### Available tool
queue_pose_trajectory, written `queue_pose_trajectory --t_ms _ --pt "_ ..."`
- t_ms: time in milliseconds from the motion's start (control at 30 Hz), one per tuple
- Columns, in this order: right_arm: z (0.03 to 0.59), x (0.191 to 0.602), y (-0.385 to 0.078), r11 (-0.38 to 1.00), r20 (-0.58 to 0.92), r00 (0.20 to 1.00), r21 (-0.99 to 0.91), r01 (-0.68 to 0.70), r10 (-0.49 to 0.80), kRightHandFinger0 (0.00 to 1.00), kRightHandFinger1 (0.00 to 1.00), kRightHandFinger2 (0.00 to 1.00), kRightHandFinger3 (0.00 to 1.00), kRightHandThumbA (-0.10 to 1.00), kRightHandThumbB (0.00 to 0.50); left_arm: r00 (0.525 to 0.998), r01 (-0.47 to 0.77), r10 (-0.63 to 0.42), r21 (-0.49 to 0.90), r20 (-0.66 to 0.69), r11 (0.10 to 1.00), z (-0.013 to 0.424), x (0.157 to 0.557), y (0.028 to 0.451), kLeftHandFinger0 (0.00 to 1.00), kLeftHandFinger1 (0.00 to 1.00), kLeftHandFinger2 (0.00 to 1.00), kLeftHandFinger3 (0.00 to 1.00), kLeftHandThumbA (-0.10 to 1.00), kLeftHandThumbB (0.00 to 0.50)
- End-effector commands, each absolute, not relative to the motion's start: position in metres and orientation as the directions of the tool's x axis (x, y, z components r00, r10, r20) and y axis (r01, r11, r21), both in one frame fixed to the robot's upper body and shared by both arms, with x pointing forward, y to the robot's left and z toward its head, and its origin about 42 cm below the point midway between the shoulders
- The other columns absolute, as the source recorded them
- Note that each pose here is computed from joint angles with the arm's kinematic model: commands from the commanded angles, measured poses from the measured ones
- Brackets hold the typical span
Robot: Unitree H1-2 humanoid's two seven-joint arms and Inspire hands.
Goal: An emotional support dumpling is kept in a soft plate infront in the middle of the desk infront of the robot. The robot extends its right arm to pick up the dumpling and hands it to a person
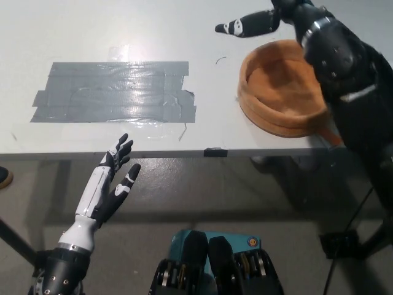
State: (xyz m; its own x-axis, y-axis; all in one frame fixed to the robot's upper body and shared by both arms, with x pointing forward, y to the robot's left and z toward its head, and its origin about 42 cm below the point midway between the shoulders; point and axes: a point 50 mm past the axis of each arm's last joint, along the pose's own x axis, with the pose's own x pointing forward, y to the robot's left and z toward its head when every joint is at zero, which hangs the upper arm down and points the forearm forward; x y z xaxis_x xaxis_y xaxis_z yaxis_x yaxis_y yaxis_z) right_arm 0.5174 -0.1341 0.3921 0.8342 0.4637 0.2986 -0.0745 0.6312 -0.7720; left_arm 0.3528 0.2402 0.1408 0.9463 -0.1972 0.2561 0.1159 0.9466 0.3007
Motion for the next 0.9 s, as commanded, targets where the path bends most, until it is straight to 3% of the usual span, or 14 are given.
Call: queue_pose_trajectory --t_ms 0,100,233,400,633,867 --pt "0.431 0.417 -0.167 0.760 0.544 0.685 -0.650 -0.021 0.485 1.00 1.00 1.00 1.00 0.92 0.450 0.928 0.118 -0.216 0.311 0.305 0.943 0.156 0.357 0.244 1.00 1.00 1.00 1.00 0.78 0.256" --pt "0.395 0.387 -0.173 0.817 0.550 0.678 -0.562 -0.132 0.488 1.00 1.00 1.00 1.00 0.85 0.394 0.928 0.108 -0.215 0.332 0.304 0.937 0.153 0.356 0.245 1.00 1.00 1.00 1.00 0.80 0.256" --pt "0.354 0.371 -0.179 0.849 0.551 0.694 -0.500 -0.168 0.462 1.00 1.00 1.00 1.00 0.85 0.402 0.929 0.110 -0.212 0.321 0.303 0.941 0.150 0.356 0.244 1.00 1.00 1.00 1.00 0.78 0.247" --pt "0.298 0.359 -0.189 0.886 0.491 0.769 -0.415 -0.206 0.409 1.00 1.00 1.00 1.00 0.91 0.425 0.935 0.117 -0.210 0.310 0.285 0.943 0.144 0.352 0.244 1.00 1.00 1.00 1.00 0.77 0.251" --pt "0.245 0.351 -0.206 0.915 0.411 0.840 -0.338 -0.219 0.353 1.00 1.00 1.00 1.00 0.91 0.366 0.937 0.121 -0.213 0.313 0.278 0.942 0.140 0.349 0.243 1.00 1.00 1.00 1.00 0.78 0.259" --pt "0.191 0.360 -0.221 0.933 0.316 0.900 -0.295 -0.207 0.300 1.00 1.00 1.00 1.00 0.94 0.366 0.938 0.136 -0.225 0.315 0.264 0.939 0.136 0.345 0.241 1.00 1.00 1.00 1.00 0.79 0.258"
